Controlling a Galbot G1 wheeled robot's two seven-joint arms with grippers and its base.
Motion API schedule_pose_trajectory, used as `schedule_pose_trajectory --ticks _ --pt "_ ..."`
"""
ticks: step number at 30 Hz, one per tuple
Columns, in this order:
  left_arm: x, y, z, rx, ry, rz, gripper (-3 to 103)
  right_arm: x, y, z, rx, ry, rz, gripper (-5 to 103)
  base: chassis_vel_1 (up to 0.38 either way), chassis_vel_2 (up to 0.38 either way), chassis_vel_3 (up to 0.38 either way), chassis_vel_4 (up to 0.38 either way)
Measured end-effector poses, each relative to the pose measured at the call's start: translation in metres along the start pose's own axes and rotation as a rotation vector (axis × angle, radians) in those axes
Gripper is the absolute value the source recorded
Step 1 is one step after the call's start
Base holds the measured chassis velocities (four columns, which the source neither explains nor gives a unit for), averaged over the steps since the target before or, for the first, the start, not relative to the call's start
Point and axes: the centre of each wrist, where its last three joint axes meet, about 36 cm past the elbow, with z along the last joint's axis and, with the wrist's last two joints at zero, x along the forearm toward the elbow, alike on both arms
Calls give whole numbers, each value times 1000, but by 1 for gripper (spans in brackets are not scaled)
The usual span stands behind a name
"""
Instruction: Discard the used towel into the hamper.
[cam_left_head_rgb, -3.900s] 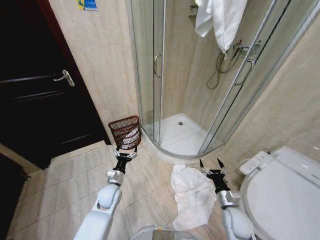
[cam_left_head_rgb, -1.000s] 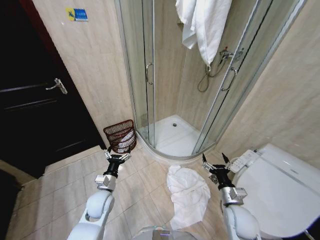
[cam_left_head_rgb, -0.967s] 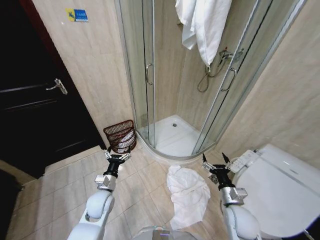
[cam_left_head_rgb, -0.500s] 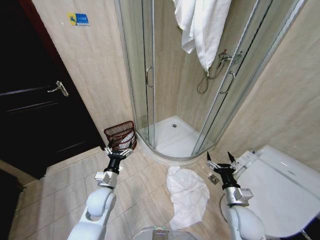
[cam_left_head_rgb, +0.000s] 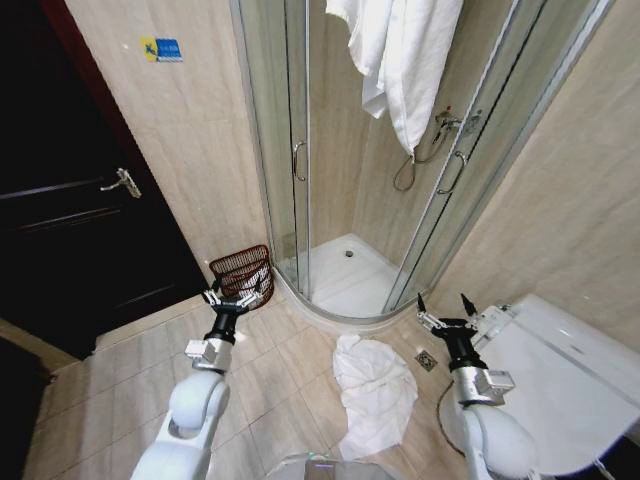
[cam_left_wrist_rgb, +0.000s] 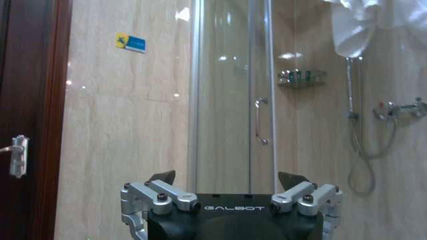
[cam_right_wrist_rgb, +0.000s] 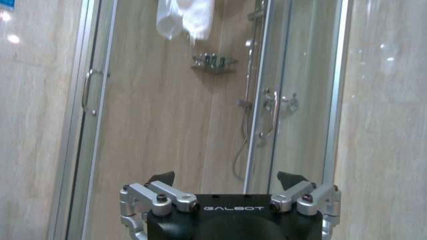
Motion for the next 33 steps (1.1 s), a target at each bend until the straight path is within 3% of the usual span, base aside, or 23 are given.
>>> schedule_pose_trajectory --ticks 9,18,33 --pt "-7 16 -17 2 -22 -53 100 -2 4 -17 -23 -29 -1 100 0 0 0 0" --pt "-5 27 -18 -16 -24 -60 100 6 2 -31 -18 -58 7 100 0 0 0 0" --pt "0 11 -27 -32 -31 0 100 10 -2 -55 -23 -84 23 100 0 0 0 0"
